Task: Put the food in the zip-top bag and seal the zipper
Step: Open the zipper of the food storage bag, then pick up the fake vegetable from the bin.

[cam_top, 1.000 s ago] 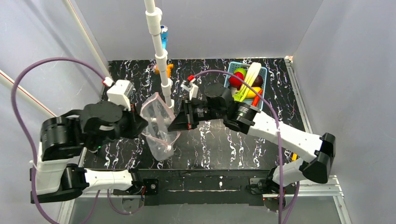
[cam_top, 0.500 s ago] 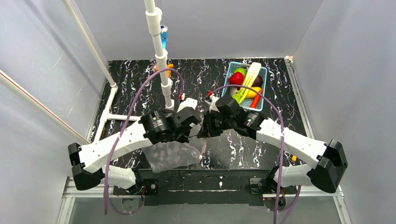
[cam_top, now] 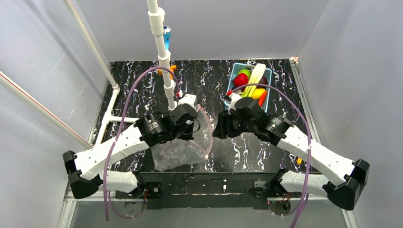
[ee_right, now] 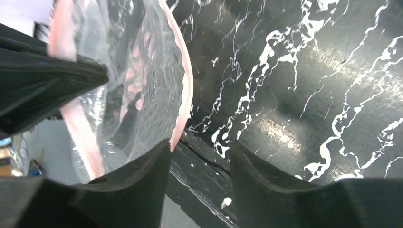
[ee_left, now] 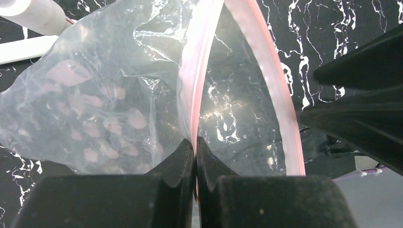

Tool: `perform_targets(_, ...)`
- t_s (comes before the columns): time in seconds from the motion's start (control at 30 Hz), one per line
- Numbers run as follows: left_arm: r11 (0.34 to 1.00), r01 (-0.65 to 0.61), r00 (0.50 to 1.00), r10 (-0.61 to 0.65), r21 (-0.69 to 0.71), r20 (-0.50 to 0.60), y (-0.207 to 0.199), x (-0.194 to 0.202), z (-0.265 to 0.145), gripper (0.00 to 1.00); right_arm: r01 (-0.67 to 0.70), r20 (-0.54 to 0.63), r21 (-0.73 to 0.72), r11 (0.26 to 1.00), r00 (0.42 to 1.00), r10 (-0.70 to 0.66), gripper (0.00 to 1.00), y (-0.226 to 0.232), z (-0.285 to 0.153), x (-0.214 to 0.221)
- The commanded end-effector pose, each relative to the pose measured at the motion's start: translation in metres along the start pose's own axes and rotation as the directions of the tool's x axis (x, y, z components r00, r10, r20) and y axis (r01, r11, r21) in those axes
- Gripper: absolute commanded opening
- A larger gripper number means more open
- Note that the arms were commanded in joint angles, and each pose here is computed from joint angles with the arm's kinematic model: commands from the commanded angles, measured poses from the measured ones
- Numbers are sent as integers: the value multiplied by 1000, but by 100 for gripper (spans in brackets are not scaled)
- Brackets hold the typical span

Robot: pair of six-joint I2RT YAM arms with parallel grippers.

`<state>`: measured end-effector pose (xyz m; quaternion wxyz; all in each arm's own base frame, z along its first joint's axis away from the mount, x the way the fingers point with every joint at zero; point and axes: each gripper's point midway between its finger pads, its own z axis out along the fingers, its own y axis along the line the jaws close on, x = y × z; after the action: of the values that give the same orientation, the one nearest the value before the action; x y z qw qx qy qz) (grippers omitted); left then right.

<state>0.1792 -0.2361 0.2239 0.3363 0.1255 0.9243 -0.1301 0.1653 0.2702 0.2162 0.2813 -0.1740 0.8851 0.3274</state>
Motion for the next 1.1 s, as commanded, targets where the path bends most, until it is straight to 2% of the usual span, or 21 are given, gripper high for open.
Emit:
perform_targets(0.0, 999, 48, 998, -48, 10, 30, 6, -4, -3, 0, 52, 183, 0, 999, 982, -51, 68, 10, -39, -51)
perform_targets(0.13, 999, 53, 998, -53, 5, 23, 8, -3, -2, 0, -20, 331, 77, 997, 944, -6, 73, -13, -66, -86)
perform_targets(0.2, 998, 56, 998, -56, 10, 21, 7, -3, -2, 0, -98, 401, 130, 987, 916, 38, 81, -35, -76, -100)
perform_targets(0.3, 998, 57, 998, -58, 16, 22, 6, -3, -4, 0, -167, 441, 149, 975, 893, 86, 81, -54, -80, -108)
perform_targets(0.4, 998, 61, 998, -61, 25, 21, 5, -2, -4, 0, -321, 481, 130, 938, 848, 224, 82, -100, -74, -122)
perform_targets(0.57, 997, 62, 998, -62, 52, 16, -2, -2, -2, 0, -478, 402, 70, 876, 817, 413, 85, -153, -41, -131)
perform_targets(0.8, 993, 69, 997, -67, 92, -23, -14, 0, 1, 0, -557, 323, 168, 813, 811, 488, 93, -220, -10, -142)
perform_targets(1.07, 988, 68, 998, -70, 138, 6, -17, -2, -5, 0, -616, 257, 193, 764, 783, 567, 97, -253, 29, -136)
